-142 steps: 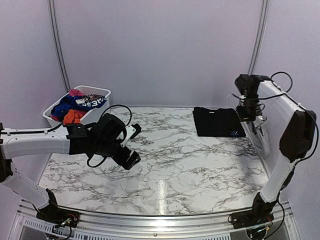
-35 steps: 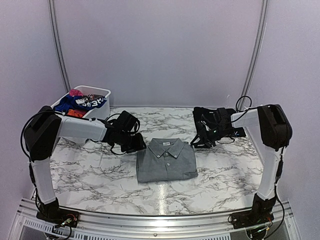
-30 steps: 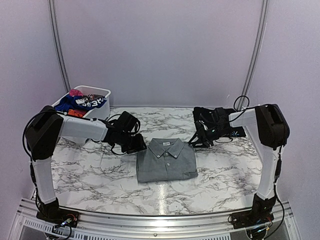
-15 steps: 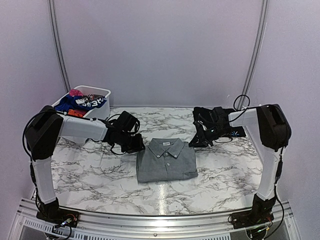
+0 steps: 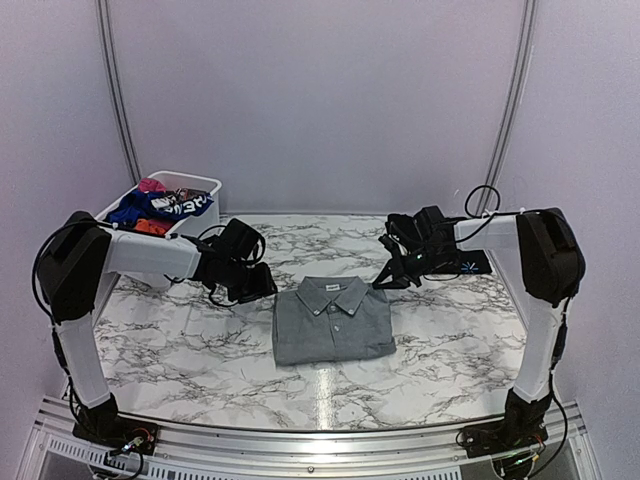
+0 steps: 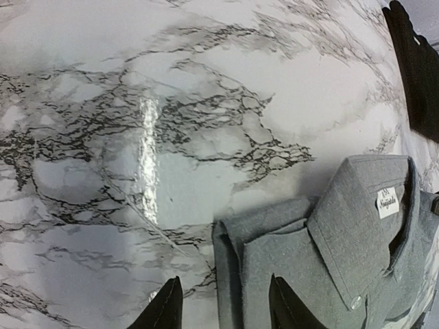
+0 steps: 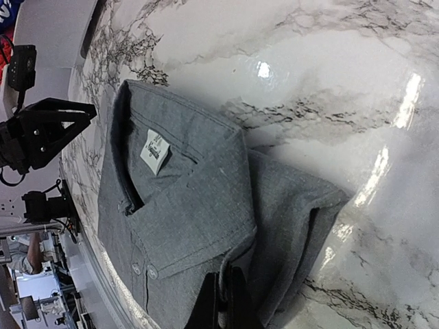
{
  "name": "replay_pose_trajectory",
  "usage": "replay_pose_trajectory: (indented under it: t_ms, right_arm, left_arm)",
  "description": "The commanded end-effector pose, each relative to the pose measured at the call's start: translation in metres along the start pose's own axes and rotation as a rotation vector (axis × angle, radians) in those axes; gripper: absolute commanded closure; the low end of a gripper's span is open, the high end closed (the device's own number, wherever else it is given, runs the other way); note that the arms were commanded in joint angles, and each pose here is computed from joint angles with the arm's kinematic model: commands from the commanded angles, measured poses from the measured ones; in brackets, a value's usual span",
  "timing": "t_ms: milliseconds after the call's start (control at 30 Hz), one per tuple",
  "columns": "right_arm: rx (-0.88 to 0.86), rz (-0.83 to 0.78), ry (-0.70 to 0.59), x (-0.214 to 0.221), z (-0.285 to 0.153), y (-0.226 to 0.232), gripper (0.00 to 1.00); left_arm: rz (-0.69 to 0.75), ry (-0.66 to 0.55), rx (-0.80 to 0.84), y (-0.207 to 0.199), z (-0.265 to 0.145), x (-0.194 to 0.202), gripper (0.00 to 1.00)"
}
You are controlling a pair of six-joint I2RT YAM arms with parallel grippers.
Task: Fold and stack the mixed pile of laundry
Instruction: Adjust the square-folded shirt at the center of the board.
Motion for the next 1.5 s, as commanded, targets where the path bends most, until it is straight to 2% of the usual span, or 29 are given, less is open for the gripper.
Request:
replay_pose_trajectory:
  t_ms: [0, 333, 533, 700, 833, 1033, 1467]
  right_arm:
    - [0.013, -0.047, -0.033, -0.011, -0.004, 0.011, 1.0]
    - [0.024, -0.026, -0.032, -0.014, 0.0, 0.006, 1.0]
    - [0.026, -0.02, -0.031, -0.013, 0.0, 0.007, 1.0]
    - [0.023, -0.025, -0.037, -0.014, -0.002, 0.009, 1.0]
    - [0.021, -0.024, -0.034, -0.013, -0.001, 0.009, 1.0]
    - [0.02, -0.026, -0.036, -0.012, -0.003, 0.011, 1.0]
    - [-0.02, -0.151, -0.119, -0.015, -0.023, 0.039, 1.0]
  left_arm:
    - [0.001, 0.024, -0.005, 0.006, 0.002, -0.002, 0.55]
    - [0.028, 0.072, 0.081, -0.005, 0.024, -0.008, 0.57]
    - [0.047, 0.054, 0.084, -0.008, 0.021, -0.013, 0.75]
    - [0.059, 0.046, 0.079, -0.007, 0.013, -0.011, 0.75]
    - [0.071, 0.055, 0.091, -0.008, 0.016, -0.011, 0.82]
    - [0.07, 0.039, 0.091, -0.01, 0.013, -0.015, 1.0]
    - [0.078, -0.003, -0.005, 0.006, -0.016, -0.009, 1.0]
Point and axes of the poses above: each gripper's point midway between its finger pads, its own z axis out along the fingers, its own y axis along the line the jaws close on, x = y × z, the point moved 10 cm from there along -z, back along the fingers, and after that the axes turned 10 degrees about z, right-handed, at the moved point
